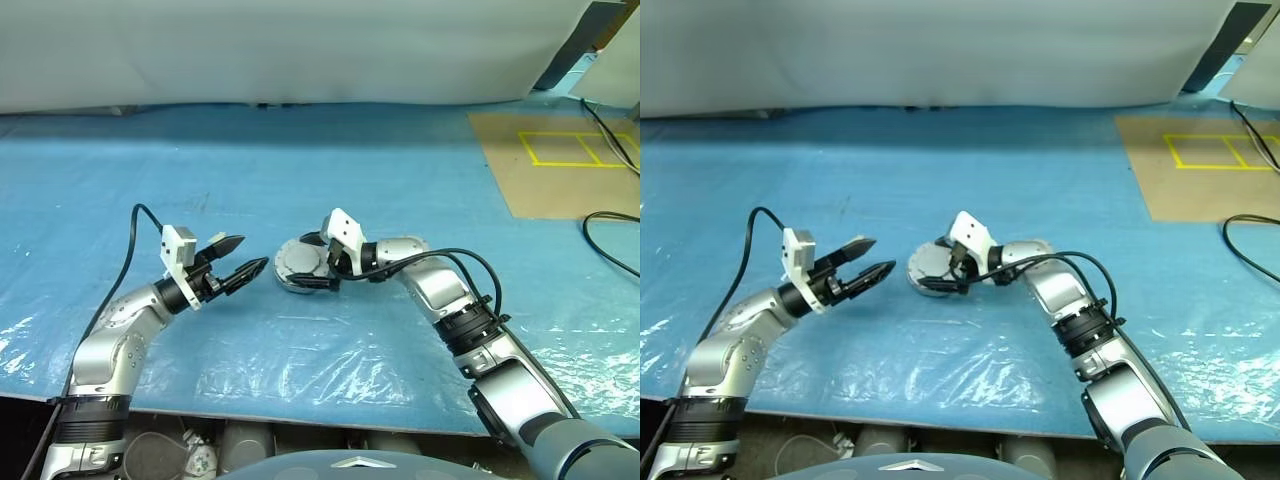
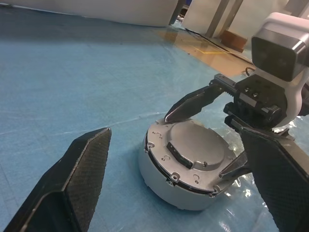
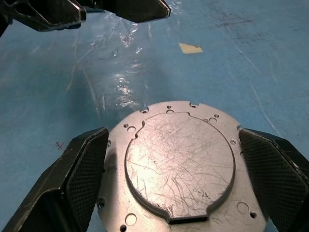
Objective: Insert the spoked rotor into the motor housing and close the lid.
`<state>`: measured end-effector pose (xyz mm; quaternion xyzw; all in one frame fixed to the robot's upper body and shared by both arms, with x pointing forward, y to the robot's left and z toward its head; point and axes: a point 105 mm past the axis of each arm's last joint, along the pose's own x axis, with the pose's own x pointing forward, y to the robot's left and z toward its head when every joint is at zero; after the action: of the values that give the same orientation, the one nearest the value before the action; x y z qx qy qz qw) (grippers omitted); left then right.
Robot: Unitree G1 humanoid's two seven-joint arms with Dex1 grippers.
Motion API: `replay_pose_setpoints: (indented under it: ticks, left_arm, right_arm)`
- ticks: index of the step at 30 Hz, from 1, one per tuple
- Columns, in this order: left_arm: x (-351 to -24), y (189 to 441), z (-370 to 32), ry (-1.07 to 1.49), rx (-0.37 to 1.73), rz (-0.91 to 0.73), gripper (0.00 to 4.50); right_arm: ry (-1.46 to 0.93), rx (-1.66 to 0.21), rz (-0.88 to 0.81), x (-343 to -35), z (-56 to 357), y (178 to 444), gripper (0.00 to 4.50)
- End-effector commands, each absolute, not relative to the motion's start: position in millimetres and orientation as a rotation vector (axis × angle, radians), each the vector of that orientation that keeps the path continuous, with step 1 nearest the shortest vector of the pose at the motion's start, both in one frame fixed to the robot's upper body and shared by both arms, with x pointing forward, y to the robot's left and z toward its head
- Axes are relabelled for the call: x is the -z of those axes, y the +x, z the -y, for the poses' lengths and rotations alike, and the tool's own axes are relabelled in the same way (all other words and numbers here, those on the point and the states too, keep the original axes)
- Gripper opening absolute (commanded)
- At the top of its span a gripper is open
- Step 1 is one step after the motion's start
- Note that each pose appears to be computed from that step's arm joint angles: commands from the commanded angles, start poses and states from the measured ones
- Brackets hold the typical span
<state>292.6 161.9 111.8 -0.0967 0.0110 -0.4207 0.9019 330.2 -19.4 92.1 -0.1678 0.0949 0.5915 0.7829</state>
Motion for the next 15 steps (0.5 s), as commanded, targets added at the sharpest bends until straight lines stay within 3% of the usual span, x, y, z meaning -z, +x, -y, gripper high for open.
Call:
replay_pose_setpoints:
  ticks: [1,7,13,15]
  left_arm:
    - [-119.4,290.4,-161.3,-0.156,0.891,0.010,4.50]
    - [-120.3,291.3,-161.1,-0.154,0.885,0.012,4.50]
    - [-120.9,294.3,-162.6,-0.156,0.867,0.017,4.50]
    - [-120.2,294.3,-162.3,-0.159,0.866,0.016,4.50]
  right_arm:
    - [-0.408,-1.281,-0.195,-88.0,19.0,329.6,4.47]
    - [-0.415,-1.279,-0.212,-80.3,20.7,329.4,4.47]
    - [-0.402,-1.277,-0.201,-80.2,18.0,329.5,2.96]
    - [-0.398,-1.271,-0.196,-81.3,16.9,330.6,2.96]
